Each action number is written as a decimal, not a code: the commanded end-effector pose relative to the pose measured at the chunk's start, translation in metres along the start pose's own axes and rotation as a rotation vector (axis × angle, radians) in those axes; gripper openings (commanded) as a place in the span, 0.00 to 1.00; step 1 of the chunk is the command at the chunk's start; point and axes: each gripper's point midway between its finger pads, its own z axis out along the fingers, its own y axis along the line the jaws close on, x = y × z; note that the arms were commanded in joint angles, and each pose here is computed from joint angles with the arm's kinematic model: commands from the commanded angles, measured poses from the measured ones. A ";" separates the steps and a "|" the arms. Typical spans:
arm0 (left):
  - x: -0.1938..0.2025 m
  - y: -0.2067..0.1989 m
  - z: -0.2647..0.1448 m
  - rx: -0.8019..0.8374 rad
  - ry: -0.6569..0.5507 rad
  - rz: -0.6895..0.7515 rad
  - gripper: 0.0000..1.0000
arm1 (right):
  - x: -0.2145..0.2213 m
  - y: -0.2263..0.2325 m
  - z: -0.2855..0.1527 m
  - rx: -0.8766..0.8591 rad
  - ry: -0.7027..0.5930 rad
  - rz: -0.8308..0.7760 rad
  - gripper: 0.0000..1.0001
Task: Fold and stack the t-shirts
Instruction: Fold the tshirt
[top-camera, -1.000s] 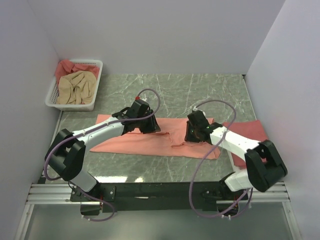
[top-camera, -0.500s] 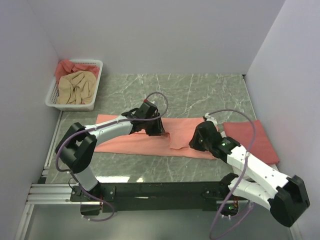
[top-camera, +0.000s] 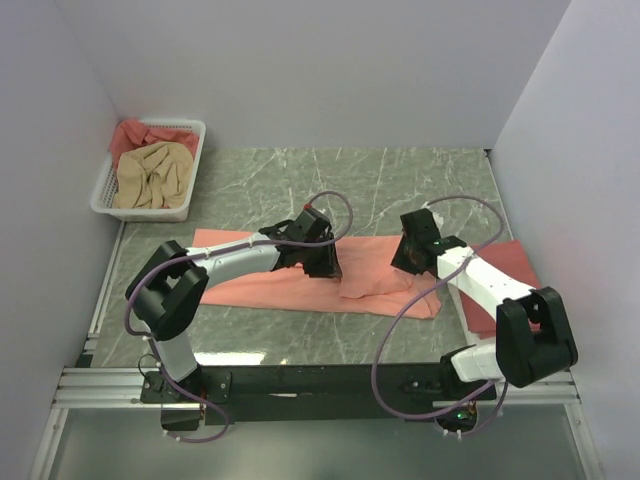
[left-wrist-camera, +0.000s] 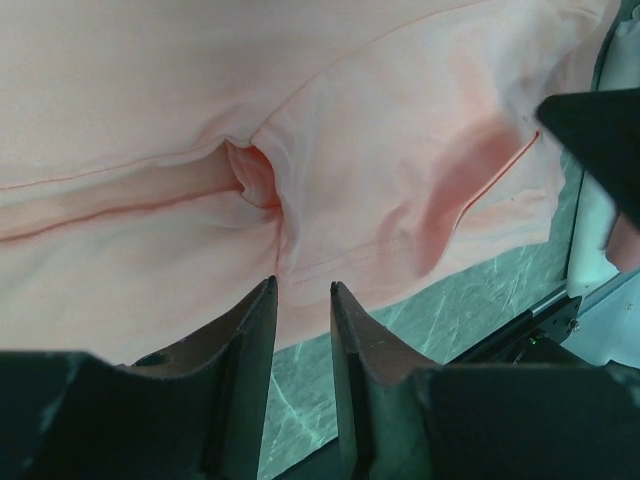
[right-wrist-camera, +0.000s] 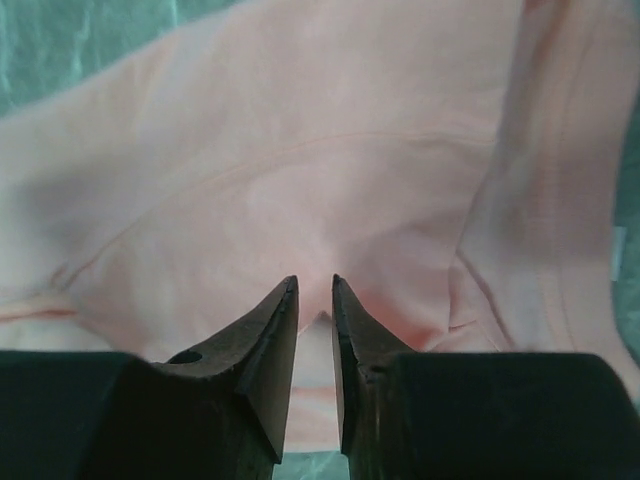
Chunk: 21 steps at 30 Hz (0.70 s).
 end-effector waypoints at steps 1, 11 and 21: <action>-0.015 -0.014 -0.008 0.027 -0.052 0.028 0.33 | 0.007 0.011 0.003 -0.076 0.020 -0.016 0.27; -0.017 -0.023 -0.008 0.058 -0.048 0.033 0.33 | 0.058 -0.025 -0.024 -0.127 0.026 0.035 0.27; -0.018 -0.044 0.001 0.105 -0.022 0.046 0.33 | 0.074 -0.032 -0.029 -0.151 0.029 0.140 0.24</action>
